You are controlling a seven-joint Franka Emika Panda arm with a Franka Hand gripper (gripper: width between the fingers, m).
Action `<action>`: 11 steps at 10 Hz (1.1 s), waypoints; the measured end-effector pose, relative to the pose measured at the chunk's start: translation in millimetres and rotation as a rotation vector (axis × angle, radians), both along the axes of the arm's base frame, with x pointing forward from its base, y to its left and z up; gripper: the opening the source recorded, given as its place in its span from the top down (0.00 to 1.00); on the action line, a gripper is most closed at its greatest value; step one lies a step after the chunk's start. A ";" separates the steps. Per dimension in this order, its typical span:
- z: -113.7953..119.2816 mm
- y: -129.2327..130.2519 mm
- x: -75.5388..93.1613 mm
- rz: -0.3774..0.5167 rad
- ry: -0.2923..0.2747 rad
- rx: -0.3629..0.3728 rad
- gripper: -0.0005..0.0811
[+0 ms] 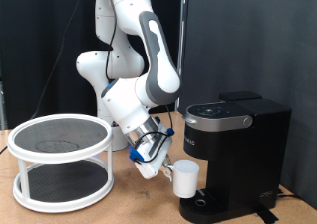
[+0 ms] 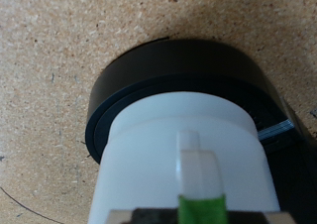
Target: Make a cup of coffee with the keurig machine
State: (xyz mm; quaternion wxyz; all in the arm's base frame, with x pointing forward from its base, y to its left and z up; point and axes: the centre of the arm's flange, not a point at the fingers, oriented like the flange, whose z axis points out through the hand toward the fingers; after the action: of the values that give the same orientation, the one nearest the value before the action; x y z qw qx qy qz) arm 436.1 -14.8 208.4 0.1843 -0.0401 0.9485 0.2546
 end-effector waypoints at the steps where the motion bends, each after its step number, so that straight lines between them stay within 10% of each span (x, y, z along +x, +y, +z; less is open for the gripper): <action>1: -0.7 1.8 3.2 -0.003 -0.002 0.002 0.91; 11: -18.5 24.3 19.6 0.015 -0.019 0.004 0.91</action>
State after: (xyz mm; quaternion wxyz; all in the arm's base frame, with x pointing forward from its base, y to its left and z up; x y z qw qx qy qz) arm 455.7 9.5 190.0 0.1917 -0.0491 0.9458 0.2575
